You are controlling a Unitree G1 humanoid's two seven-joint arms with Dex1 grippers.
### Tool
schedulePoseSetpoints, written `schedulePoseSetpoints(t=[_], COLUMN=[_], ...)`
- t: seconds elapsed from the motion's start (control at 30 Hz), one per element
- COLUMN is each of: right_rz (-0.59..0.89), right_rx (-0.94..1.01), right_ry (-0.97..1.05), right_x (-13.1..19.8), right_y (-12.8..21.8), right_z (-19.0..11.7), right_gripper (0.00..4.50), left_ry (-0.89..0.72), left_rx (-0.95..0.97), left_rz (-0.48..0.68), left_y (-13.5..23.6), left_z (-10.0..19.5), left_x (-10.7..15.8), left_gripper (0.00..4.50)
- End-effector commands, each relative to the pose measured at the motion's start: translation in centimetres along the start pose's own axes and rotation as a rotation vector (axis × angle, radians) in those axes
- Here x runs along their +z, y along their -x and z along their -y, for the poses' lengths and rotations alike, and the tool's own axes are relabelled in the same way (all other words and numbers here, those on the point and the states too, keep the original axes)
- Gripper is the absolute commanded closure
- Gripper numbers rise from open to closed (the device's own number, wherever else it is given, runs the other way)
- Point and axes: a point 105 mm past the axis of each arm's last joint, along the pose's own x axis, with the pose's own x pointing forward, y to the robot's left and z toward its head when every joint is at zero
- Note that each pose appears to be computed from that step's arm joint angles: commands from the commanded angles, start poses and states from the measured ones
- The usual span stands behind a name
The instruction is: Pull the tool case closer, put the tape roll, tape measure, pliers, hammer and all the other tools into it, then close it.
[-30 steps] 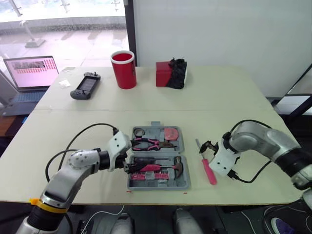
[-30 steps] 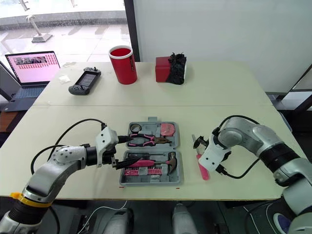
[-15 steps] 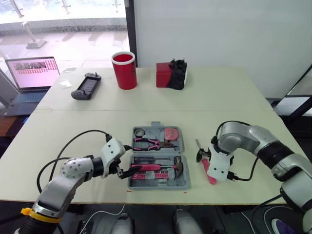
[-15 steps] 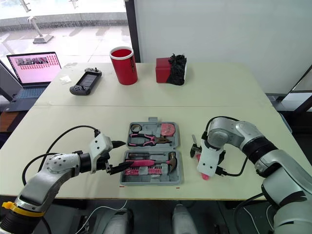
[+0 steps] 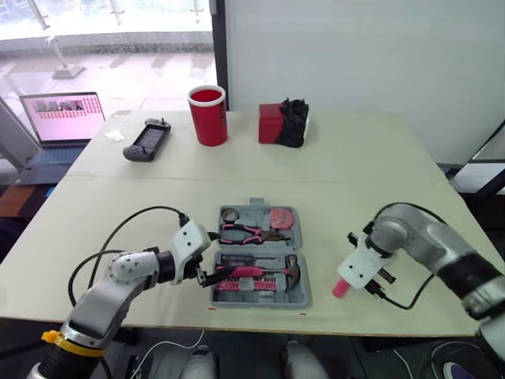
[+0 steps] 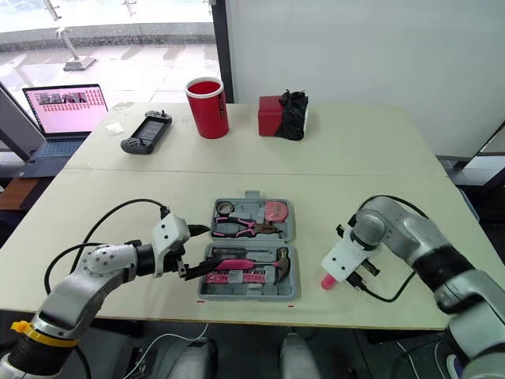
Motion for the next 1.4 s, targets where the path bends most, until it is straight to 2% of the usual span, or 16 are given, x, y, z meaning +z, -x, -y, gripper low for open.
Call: schedulePoseSetpoints(t=[0.03, 0.1, 0.17, 0.2, 0.27, 0.37, 0.53, 0.7, 0.73, 0.77, 0.83, 0.97, 1.07, 1.13, 1.27, 1.4], right_rz=[0.113, 0.11, 0.153, 0.222, 0.307, 0.356, 0.399, 0.409, 0.396, 0.389, 0.394, 0.402, 0.337, 0.396, 0.381, 0.434], right_rx=[-0.08, -0.091, -0.11, -0.11, -0.146, -0.265, -0.379, -0.463, -0.474, -0.481, -0.489, -0.585, -0.714, -0.746, -0.68, -0.675], right_ry=[-0.278, -0.355, -0.926, -1.138, -1.365, -1.568, -1.714, -1.674, -1.652, -1.636, -1.583, -1.424, -1.188, -1.084, -1.149, -1.274], right_x=[0.7, 0.8, -1.3, -1.2, -1.0, -1.5, -1.7, -1.7, -1.8, -1.9, -1.5, -1.2, -1.4, -0.5, -0.7, -0.7], right_y=[1.6, 1.8, 1.7, 1.5, 1.4, 1.1, 0.6, 0.5, 0.3, 0.2, 0.5, 3.0, 4.2, 4.0, 1.7, 0.5], right_z=[-0.4, -0.8, -1.8, -1.9, -1.0, 1.1, 3.4, 4.1, 3.9, 3.8, 3.7, 4.5, 4.8, 4.9, 3.5, 3.3], right_gripper=[4.12, 4.12, 4.12, 4.12, 4.12, 4.12, 4.12, 4.12, 3.32, 3.07, 2.25, 0.24, 0.24, 0.24, 0.24, 0.24], left_ry=[-0.024, -0.023, -0.009, -0.01, -0.014, -0.017, -0.027, -0.033, -0.033, -0.037, -0.042, -0.052, -0.061, -0.061, -0.067, -0.078], left_rx=[-0.01, -0.011, -0.023, -0.028, -0.036, -0.045, -0.049, -0.055, -0.061, -0.067, -0.082, -0.084, -0.088, -0.09, -0.09, -0.078], left_rz=[0.021, 0.022, 0.055, 0.065, 0.069, 0.069, 0.071, 0.066, 0.06, 0.049, 0.041, 0.044, 0.042, 0.044, 0.032, 0.012], left_y=[-0.1, -0.1, -0.4, -0.5, -0.7, -0.8, -0.9, -0.9, -1.0, -1.1, -1.3, -1.3, -1.3, -1.3, -1.3, -0.9], left_z=[0.0, 0.0, 0.0, 0.0, 0.0, 0.0, -0.1, 0.0, 0.0, 0.1, 0.2, -0.4, -0.5, -0.4, -0.4, -0.7], left_x=[0.9, 0.9, 1.6, 1.8, 2.0, 2.1, 2.4, 2.6, 2.6, 2.4, 2.2, 2.5, 2.5, 2.4, 2.0, 1.7], left_gripper=[0.0, 0.0, 0.0, 0.0, 0.0, 0.0, 0.0, 0.0, 0.0, 0.0, 0.0, 0.0, 0.0, 0.0, 0.0, 0.0])
